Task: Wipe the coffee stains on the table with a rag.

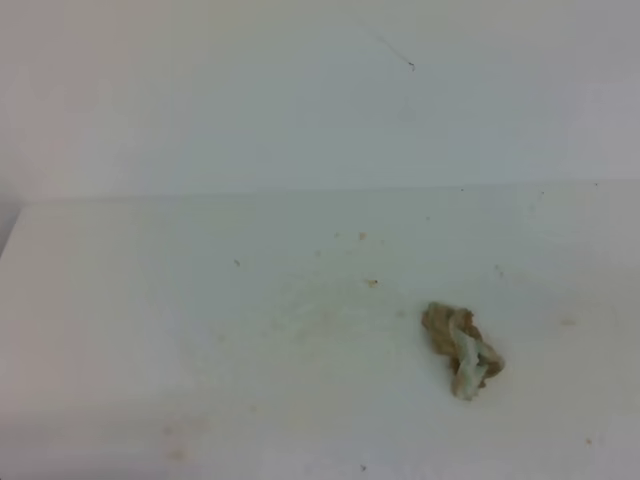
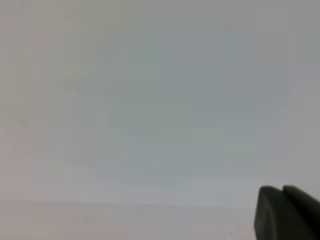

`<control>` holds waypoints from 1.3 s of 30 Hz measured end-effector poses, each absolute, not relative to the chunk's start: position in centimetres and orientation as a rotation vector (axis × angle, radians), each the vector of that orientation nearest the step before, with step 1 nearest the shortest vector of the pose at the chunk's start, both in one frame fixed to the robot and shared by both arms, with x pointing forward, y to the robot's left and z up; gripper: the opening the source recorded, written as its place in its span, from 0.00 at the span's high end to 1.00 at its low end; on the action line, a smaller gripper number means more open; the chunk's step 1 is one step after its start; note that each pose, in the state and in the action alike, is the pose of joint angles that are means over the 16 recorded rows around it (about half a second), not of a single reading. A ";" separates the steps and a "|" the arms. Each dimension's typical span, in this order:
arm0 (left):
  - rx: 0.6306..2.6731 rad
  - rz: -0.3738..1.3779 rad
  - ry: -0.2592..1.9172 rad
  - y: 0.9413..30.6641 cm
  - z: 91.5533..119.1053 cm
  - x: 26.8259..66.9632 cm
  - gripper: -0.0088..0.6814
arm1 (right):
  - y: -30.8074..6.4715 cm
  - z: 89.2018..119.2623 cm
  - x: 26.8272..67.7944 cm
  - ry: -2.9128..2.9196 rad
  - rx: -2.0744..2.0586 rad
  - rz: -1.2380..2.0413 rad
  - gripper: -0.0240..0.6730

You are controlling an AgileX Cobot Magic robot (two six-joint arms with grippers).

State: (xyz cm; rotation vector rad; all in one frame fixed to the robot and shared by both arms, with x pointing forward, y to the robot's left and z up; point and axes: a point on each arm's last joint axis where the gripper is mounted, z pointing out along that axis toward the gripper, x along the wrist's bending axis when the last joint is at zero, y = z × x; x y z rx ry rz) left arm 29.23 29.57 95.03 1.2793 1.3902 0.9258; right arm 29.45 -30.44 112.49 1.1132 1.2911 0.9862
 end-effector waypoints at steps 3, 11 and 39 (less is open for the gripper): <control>1.279 0.926 1.390 29.6 95.0 29.2 0.99 | -30.4 111.5 29.8 1.289 1.187 1.004 0.97; 1.279 0.926 1.390 29.6 95.0 29.2 0.99 | -30.2 106.4 30.7 1.372 1.308 1.002 0.97; 1.279 0.926 1.390 29.6 95.0 29.2 0.99 | -30.1 95.0 29.2 1.426 1.279 0.975 0.97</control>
